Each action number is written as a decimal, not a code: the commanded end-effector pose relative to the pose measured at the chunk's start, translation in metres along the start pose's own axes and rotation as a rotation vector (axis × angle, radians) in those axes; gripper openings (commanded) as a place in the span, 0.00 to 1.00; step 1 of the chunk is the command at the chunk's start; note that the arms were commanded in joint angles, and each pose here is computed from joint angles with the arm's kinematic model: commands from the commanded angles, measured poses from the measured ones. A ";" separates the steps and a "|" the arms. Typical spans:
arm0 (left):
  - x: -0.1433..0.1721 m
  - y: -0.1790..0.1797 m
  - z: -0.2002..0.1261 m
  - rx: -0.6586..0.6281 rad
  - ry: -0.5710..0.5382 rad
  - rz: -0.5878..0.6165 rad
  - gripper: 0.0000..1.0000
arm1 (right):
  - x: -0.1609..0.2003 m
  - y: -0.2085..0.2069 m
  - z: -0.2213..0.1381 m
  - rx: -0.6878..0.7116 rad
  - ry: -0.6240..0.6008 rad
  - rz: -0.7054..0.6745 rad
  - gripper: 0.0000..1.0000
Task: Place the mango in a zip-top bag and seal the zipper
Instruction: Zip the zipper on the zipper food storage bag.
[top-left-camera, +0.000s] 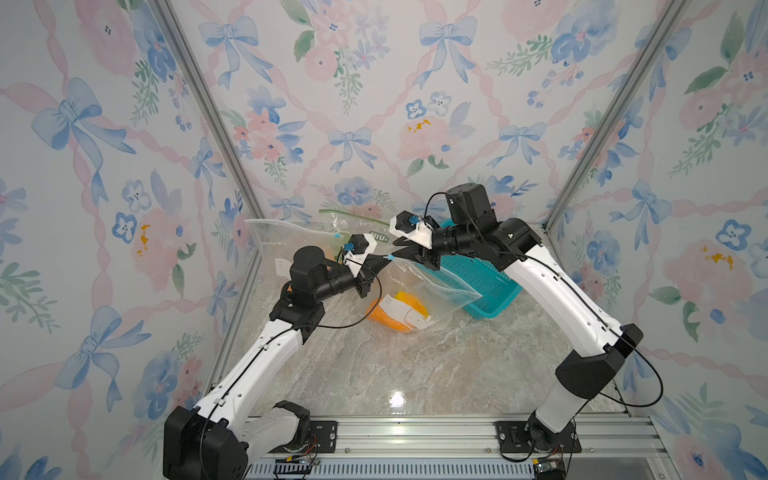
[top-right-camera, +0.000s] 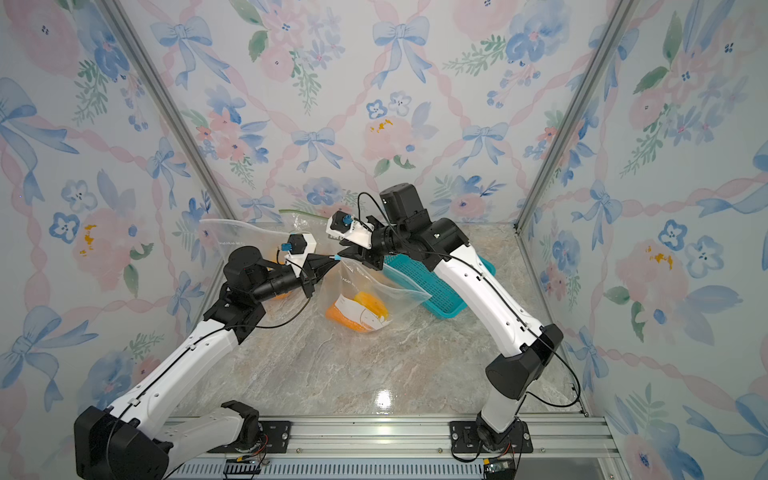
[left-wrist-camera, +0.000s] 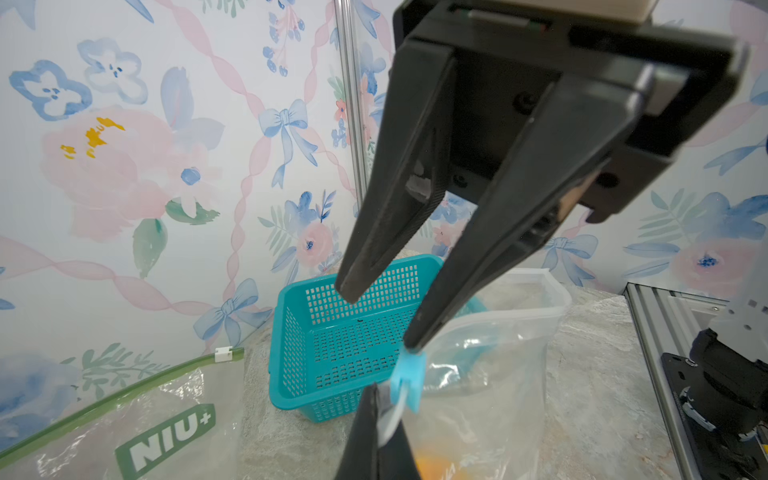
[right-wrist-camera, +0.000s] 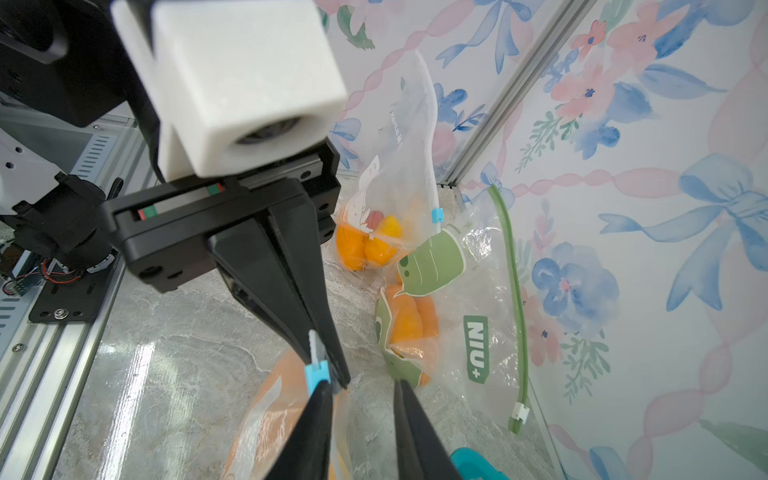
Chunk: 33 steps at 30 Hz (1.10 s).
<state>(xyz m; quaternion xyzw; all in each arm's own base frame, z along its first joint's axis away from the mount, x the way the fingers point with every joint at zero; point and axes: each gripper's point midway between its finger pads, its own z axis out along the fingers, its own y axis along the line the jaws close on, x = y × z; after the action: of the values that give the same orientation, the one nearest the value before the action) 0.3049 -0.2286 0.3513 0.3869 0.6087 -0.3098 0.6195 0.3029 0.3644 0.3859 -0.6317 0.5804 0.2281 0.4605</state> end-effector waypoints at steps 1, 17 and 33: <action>-0.015 -0.004 -0.003 0.007 -0.043 0.028 0.00 | -0.003 0.009 0.006 -0.036 0.008 -0.001 0.27; -0.003 0.013 0.001 -0.042 -0.012 -0.019 0.00 | -0.016 0.012 0.000 -0.042 -0.044 0.043 0.34; -0.001 0.015 0.001 -0.050 -0.009 -0.018 0.00 | -0.005 0.015 0.022 -0.107 0.007 0.076 0.26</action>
<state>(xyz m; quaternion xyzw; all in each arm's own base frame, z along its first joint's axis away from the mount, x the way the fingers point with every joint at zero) 0.3157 -0.2240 0.3462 0.3692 0.6236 -0.3039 0.6185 0.3016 0.3853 0.3727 -0.6297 0.5947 0.2640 0.4243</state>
